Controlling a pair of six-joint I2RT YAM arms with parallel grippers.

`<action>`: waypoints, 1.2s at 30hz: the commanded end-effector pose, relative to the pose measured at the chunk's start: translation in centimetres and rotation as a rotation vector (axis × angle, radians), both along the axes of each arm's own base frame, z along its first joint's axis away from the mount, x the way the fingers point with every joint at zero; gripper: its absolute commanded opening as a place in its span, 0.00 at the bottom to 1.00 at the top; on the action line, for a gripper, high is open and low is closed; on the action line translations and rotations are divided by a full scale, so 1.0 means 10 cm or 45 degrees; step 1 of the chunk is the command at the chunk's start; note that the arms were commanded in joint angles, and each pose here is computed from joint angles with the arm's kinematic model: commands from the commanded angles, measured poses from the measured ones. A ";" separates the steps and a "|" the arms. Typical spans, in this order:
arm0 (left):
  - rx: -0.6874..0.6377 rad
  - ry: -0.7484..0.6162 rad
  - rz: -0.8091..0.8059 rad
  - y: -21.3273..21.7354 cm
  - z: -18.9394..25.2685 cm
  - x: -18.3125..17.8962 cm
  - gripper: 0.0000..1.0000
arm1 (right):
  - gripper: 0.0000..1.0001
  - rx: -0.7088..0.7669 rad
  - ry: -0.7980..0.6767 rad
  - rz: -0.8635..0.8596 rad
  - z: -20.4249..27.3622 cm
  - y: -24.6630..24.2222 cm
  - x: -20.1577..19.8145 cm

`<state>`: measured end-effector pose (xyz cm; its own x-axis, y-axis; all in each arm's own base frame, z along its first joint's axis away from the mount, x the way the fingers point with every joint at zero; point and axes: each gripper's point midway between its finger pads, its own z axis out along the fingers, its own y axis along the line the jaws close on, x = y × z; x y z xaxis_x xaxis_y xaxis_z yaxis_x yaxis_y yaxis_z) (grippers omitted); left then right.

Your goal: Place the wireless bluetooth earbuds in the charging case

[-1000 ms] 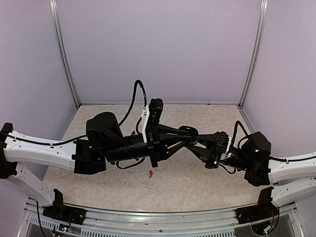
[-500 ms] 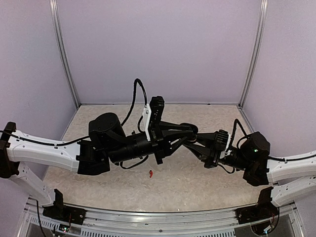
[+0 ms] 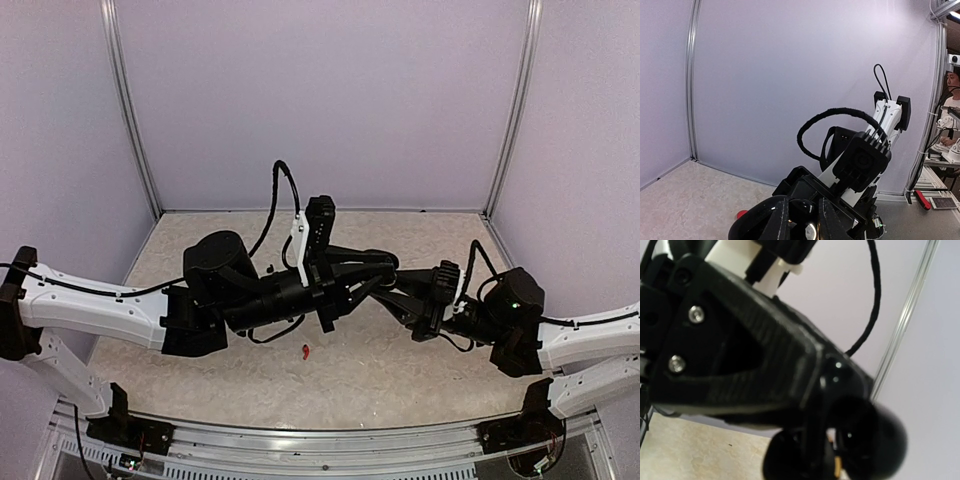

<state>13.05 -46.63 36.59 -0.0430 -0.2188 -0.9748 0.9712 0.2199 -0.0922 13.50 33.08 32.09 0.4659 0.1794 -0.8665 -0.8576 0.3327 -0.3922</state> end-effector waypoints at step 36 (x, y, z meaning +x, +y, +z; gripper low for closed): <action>0.348 0.148 0.142 -0.20 -0.82 0.26 0.19 | 0.00 0.197 -0.109 0.088 0.57 -0.19 -0.26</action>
